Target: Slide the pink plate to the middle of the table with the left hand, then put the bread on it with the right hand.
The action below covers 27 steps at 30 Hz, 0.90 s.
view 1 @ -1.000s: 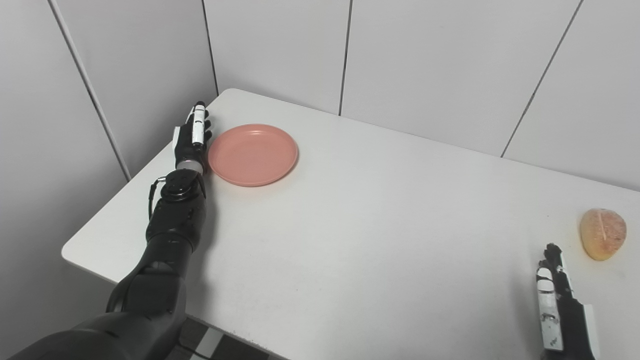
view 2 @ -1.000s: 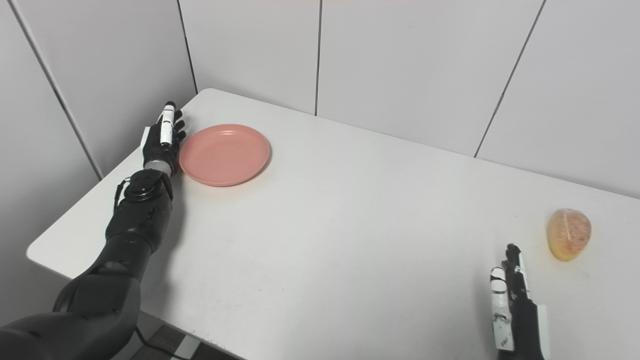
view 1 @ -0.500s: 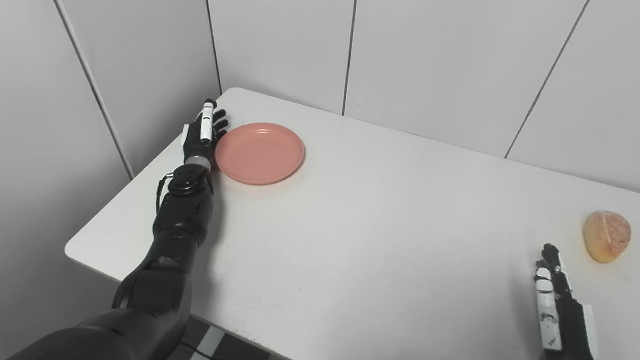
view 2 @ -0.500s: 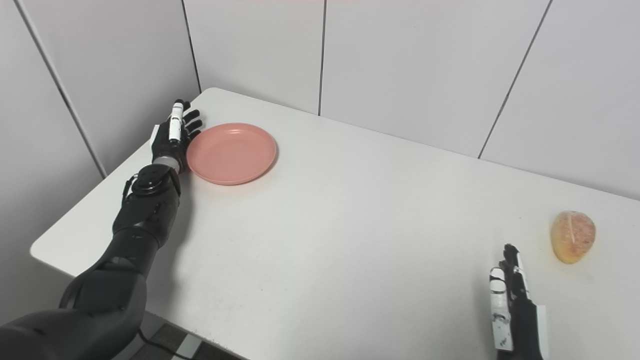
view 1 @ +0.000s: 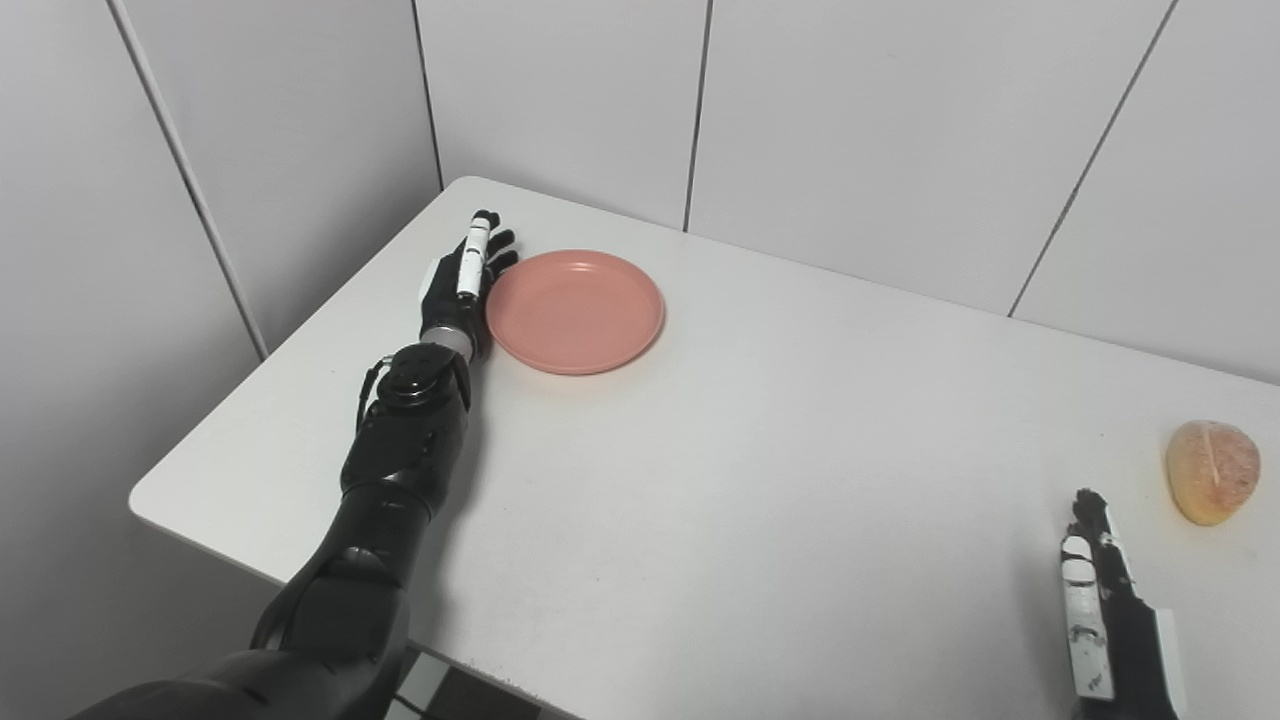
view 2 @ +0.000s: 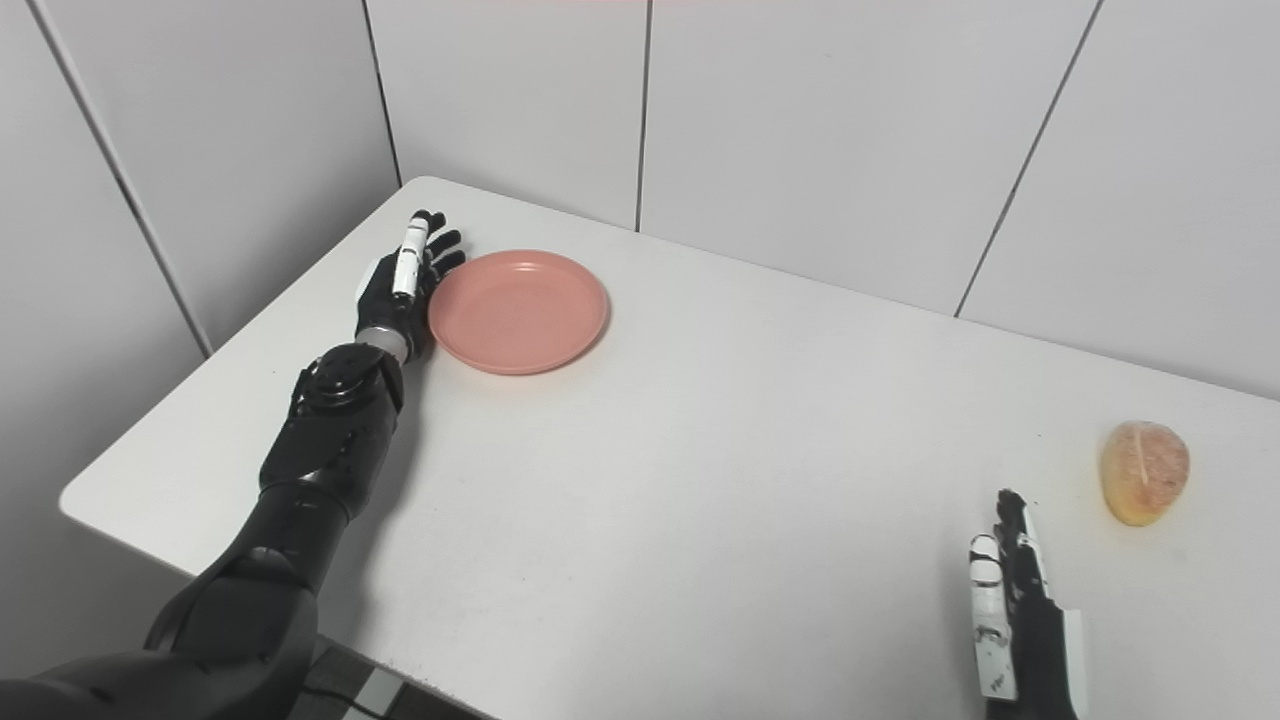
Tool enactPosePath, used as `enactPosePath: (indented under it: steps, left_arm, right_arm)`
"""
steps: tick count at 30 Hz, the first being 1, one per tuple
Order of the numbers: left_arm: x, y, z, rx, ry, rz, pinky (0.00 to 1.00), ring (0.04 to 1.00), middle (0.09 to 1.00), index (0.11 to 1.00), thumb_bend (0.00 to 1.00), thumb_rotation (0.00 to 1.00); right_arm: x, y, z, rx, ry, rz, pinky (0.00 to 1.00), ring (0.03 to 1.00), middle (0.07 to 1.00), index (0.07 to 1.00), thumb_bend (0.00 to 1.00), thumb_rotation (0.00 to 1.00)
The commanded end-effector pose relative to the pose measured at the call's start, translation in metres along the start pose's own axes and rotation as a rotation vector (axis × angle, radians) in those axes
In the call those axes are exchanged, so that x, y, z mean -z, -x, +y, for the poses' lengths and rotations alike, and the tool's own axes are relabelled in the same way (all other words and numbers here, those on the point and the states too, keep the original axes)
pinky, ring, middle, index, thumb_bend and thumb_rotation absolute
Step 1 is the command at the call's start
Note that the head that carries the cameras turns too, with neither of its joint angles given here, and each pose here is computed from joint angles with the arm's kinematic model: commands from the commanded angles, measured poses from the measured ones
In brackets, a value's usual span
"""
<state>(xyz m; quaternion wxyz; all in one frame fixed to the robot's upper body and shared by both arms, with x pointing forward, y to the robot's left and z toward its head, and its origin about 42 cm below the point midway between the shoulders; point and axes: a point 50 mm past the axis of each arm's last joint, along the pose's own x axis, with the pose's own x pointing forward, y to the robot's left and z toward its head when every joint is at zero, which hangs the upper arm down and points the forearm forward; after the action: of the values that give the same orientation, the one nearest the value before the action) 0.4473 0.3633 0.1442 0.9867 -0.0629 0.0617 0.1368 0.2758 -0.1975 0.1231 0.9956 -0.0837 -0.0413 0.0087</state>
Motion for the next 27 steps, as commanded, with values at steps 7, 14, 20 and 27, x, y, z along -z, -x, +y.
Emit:
enactPosePath:
  steps: [7, 14, 20, 27]
  left_arm:
    - [0.027, 0.012, -0.070, 0.239, -0.029, 0.108, 0.87, 0.881, 0.892, 0.885, 0.35, 1.00]
    - [0.026, 0.024, -0.091, 0.320, -0.058, 0.104, 0.86, 0.881, 0.890, 0.877, 0.35, 1.00]
    - [0.024, 0.042, -0.116, 0.403, -0.081, 0.100, 0.85, 0.882, 0.889, 0.878, 0.34, 1.00]
    - [0.027, 0.066, -0.144, 0.505, -0.108, 0.108, 0.90, 0.908, 0.911, 0.900, 0.33, 1.00]
  right_arm:
    - [-0.009, -0.009, 0.010, 0.034, -0.013, -0.070, 0.90, 0.933, 0.930, 0.909, 0.22, 1.00]
    - [-0.013, -0.008, 0.013, 0.026, 0.035, -0.075, 0.87, 0.928, 0.927, 0.912, 0.17, 1.00]
    - [-0.016, -0.005, 0.015, 0.025, 0.033, -0.069, 0.87, 0.926, 0.932, 0.919, 0.16, 1.00]
    - [-0.018, -0.005, 0.022, 0.027, 0.029, -0.075, 0.86, 0.917, 0.927, 0.914, 0.17, 1.00]
